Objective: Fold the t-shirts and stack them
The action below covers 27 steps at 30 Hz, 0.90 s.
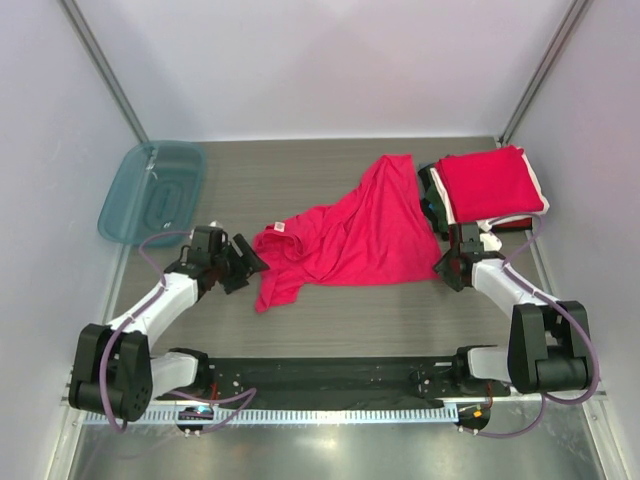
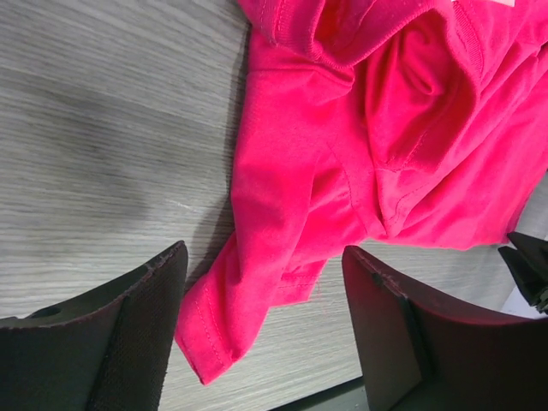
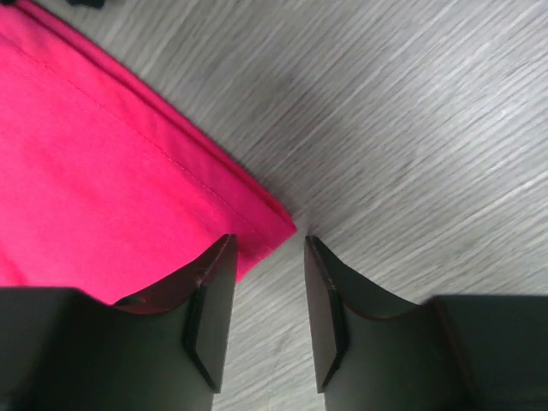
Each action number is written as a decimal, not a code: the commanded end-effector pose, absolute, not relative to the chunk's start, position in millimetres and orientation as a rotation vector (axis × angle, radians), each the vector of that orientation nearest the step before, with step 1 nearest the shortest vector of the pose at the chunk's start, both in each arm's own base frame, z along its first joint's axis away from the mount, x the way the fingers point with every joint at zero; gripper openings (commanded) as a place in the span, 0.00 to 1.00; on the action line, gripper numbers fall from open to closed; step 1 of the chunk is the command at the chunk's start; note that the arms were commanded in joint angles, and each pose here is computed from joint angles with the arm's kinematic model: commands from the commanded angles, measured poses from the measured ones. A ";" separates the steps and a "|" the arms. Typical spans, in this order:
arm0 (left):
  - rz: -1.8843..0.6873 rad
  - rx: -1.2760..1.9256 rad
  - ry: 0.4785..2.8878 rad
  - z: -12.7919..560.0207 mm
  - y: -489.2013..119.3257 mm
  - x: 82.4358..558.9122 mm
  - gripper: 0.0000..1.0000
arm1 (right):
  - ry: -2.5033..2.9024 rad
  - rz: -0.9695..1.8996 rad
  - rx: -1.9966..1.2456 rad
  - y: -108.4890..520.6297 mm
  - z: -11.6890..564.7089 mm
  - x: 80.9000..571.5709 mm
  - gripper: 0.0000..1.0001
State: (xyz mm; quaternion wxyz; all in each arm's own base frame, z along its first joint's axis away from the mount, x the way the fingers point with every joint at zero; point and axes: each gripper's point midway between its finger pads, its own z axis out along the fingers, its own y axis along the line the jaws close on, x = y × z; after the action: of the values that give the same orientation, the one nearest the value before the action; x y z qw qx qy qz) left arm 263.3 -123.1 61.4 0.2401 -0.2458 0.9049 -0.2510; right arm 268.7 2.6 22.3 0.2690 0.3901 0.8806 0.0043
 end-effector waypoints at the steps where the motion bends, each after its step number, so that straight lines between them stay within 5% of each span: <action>1: -0.696 -0.654 2.454 60.2 -125.8 272.4 0.72 | 2.333 0.016 1.103 0.4 16.4 272.7 0.42; 3: -0.701 -0.649 2.453 59.6 -127.1 274.3 0.67 | 2.322 0.013 1.098 -0.5 16.8 275.7 0.38; 9: -0.698 -0.648 2.456 55.5 -128.7 279.5 0.61 | 2.266 -0.042 1.082 -11.5 26.3 282.8 0.01; 20: -0.647 -0.671 2.468 35.1 -131.3 298.3 0.47 | 2.178 -0.047 1.023 -19.5 40.9 285.7 0.01; 26: -0.615 -0.701 2.429 35.7 -126.3 307.7 0.19 | 2.162 -0.046 1.024 -20.7 41.3 283.9 0.01; 27: -0.590 -0.709 2.410 39.8 -122.2 313.2 0.02 | 2.162 -0.045 1.020 -20.3 41.3 283.8 0.01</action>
State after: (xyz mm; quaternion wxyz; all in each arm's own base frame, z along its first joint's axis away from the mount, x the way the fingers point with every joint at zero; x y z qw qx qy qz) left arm 289.2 -128.0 24.3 0.2297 -0.2613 0.9096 -0.2273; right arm 274.4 -12.0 28.3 0.3286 0.3942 0.8582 -0.0104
